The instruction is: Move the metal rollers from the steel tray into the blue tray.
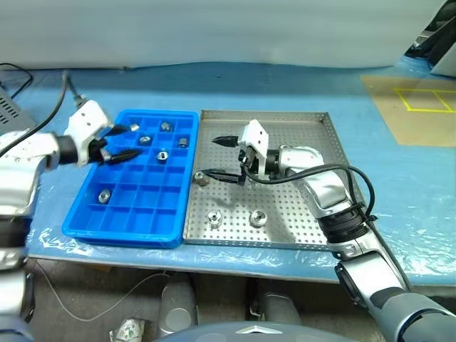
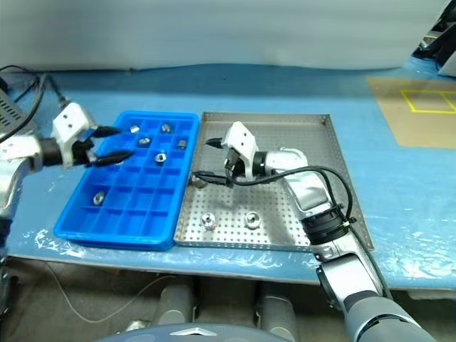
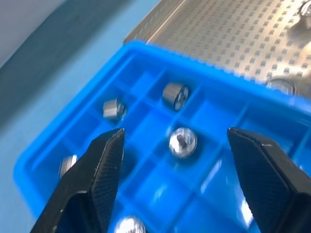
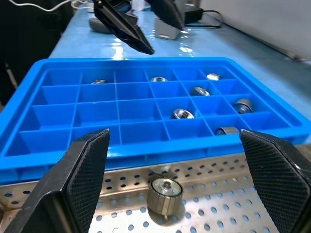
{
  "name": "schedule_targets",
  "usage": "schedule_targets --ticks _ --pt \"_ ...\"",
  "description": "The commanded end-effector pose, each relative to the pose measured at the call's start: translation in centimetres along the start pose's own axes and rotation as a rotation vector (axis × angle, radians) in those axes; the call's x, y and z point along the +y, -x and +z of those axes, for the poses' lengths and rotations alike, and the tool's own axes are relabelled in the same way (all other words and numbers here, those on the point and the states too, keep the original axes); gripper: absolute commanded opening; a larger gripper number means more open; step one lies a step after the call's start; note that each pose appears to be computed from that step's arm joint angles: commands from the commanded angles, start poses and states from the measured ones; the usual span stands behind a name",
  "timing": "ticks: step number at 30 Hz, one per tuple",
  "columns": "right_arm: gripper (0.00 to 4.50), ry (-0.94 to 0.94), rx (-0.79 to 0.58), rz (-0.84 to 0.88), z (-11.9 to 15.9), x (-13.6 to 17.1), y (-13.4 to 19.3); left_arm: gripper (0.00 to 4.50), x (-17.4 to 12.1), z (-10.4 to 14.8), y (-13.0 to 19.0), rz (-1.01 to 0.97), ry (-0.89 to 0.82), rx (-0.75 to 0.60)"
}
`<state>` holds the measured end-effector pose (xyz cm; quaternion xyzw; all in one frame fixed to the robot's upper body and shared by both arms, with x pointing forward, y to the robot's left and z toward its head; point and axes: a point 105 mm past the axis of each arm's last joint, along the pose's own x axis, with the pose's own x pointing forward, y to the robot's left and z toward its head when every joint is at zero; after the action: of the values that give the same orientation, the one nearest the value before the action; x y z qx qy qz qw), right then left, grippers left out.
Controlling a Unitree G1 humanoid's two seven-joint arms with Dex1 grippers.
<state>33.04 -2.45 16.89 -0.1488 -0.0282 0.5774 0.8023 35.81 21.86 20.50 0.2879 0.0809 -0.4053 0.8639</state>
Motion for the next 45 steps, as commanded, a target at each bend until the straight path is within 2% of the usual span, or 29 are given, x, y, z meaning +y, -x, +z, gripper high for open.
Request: schedule_targets --ticks 1,4,9,15,18,21,36,40,45 --pt "4.5 0.026 -0.022 -0.064 1.0 -0.2 0.9 3.55 0.1 1.7 -2.7 -0.107 -0.092 0.0" --pt "4.5 0.015 -0.005 -0.138 0.5 -0.5 1.9 3.55 0.0 3.2 -5.3 -0.226 -0.188 0.021" --pt "4.5 -0.016 0.008 -0.254 -0.3 -0.6 3.5 3.55 -0.6 4.3 -8.1 -0.378 -0.325 0.088" --pt "4.5 -0.047 0.026 -0.364 -1.9 -0.6 4.6 3.55 -2.9 2.6 -8.9 -0.629 -0.45 0.252" --pt "4.5 -0.063 0.031 -0.391 -2.7 -0.3 4.8 3.55 -3.8 2.1 -9.2 -0.706 -0.459 0.293" --pt "4.5 -0.075 0.027 -0.407 -3.0 0.1 4.7 3.55 -4.4 2.4 -9.5 -0.744 -0.398 0.289" --pt "4.5 -0.076 0.038 -0.405 -3.1 1.1 4.1 3.55 -5.7 -0.4 -8.8 -0.815 -0.367 0.366" --pt "4.5 -0.073 0.039 -0.407 -3.2 1.2 3.8 4.42 -5.9 0.0 -8.8 -0.822 -0.363 0.355" --pt "4.5 -0.084 0.029 -0.421 -3.2 1.3 3.7 4.48 -6.3 -0.9 -8.3 -0.844 -0.352 0.395"
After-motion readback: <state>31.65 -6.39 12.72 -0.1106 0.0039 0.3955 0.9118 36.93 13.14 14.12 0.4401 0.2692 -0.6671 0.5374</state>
